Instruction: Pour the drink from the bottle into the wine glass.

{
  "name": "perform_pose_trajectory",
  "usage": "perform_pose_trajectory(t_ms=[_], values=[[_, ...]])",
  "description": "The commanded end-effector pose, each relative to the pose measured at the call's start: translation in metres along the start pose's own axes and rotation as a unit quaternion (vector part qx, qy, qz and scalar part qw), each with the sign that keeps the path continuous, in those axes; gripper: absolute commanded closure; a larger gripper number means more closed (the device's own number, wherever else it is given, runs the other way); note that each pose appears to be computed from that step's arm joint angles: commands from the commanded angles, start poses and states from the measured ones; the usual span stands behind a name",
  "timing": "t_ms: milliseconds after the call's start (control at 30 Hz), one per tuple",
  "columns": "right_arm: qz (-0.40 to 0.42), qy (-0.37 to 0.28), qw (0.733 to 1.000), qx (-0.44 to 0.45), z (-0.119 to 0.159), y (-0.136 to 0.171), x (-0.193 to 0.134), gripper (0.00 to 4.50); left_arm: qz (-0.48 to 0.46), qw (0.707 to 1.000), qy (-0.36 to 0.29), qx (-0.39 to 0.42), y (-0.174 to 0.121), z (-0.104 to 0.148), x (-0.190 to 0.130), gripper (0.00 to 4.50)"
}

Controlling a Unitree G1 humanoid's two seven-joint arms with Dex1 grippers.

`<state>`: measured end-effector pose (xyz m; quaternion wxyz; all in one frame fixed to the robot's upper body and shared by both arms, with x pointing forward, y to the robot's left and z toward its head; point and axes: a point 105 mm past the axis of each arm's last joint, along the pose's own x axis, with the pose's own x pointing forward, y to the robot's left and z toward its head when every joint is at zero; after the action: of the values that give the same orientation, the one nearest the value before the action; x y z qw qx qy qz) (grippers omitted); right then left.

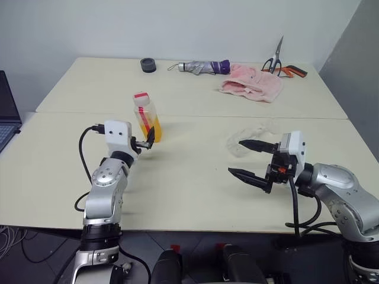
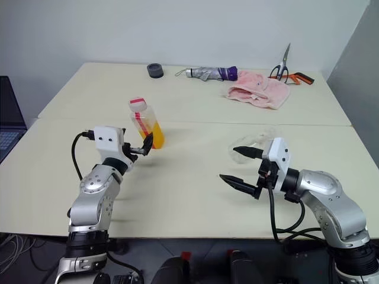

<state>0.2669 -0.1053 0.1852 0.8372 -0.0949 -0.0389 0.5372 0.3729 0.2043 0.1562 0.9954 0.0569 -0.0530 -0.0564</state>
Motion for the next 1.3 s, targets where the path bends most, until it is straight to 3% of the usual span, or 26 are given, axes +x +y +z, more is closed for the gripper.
perform_pose_trajectory(t_ms=[33, 533, 1300], values=[[0.019, -0.016, 0.999, -0.027, 0.017, 0.005, 0.003, 0.00, -0.008, 1.000, -0.016, 0.005, -0.001, 0.012, 0.009, 0.02], [0.032, -0.038, 0.998, -0.032, 0.035, 0.003, 0.016, 0.00, 0.009, 0.999, -0.045, -0.007, -0.008, 0.039, 0.044, 0.02], [0.030, -0.039, 0.998, -0.028, 0.035, 0.001, 0.019, 0.00, 0.002, 0.999, -0.039, 0.011, -0.012, 0.041, 0.055, 0.02]])
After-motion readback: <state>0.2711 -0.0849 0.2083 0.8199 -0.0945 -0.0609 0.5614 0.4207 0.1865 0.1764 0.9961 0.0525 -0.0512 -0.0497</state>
